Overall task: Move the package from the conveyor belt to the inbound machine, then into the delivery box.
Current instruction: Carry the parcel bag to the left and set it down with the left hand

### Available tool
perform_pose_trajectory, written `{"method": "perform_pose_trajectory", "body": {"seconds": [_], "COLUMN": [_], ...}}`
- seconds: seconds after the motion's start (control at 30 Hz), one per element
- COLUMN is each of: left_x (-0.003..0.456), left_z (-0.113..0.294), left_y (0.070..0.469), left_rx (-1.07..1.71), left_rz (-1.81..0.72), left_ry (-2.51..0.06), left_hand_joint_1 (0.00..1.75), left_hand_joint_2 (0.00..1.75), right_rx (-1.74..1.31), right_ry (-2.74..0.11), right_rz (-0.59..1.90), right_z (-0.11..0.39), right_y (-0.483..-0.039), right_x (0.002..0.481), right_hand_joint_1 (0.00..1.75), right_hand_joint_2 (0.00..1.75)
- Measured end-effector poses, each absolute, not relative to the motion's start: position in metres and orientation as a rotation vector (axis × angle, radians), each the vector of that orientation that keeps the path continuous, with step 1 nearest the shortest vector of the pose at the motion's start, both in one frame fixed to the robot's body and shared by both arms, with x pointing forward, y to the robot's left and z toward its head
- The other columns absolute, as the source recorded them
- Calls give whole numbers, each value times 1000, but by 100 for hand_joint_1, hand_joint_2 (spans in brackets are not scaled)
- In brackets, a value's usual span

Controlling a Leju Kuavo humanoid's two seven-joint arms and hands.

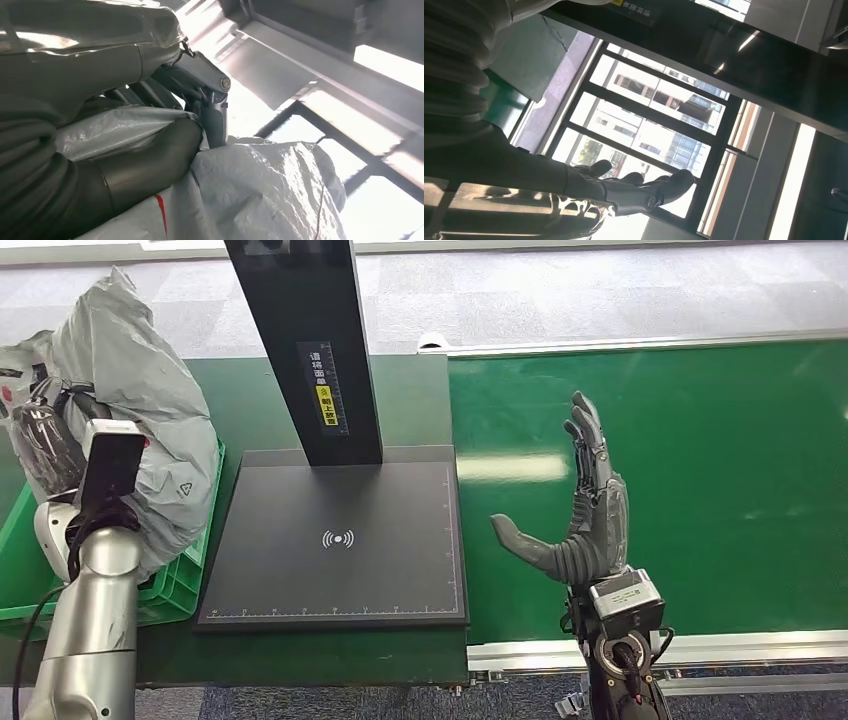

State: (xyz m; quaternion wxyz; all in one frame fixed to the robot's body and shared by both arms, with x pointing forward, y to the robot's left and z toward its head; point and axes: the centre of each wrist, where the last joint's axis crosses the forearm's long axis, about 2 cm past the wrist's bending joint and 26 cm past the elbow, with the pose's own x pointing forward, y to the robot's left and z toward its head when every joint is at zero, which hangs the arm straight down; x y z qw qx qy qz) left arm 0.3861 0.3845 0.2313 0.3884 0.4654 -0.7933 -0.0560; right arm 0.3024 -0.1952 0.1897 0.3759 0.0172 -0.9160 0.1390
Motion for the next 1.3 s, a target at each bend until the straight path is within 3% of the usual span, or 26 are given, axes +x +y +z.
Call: {"method": "perform_pose_trajectory", "body": {"seconds": [0.2,0.43,0.63,0.87,1.1,1.13,1.2,1.23,1.27,1.3], "left_x": [403,406,406,409,413,414,415,416,416,416], "left_z": [211,191,173,158,156,157,158,158,158,158], "left_y": [449,484,488,477,467,466,464,463,462,462], "left_rx": [1386,1378,1190,891,800,791,775,769,767,770], "left_rz": [-176,-313,-442,-598,-656,-661,-667,-665,-658,-645], "left_ry": [-1695,-1326,-1122,-1058,-1054,-1058,-1069,-1080,-1100,-1127], "left_hand_joint_1": [175,175,175,175,171,159,103,60,29,14], "left_hand_joint_2": [175,175,175,175,175,175,175,175,175,175], "right_rx": [77,103,120,148,156,156,156,157,157,158], "right_ry": [-2346,-2355,-2358,-2359,-2356,-2355,-2354,-2353,-2352,-2351], "right_rz": [357,370,384,401,414,414,413,413,412,410], "right_z": [190,193,195,198,199,200,200,199,199,199], "right_y": [-192,-188,-184,-179,-177,-177,-177,-177,-177,-177], "right_x": [302,304,307,313,318,318,319,319,319,319], "right_hand_joint_1": [0,0,0,0,0,0,0,0,0,0], "right_hand_joint_2": [175,175,175,175,175,175,175,175,175,175]}}
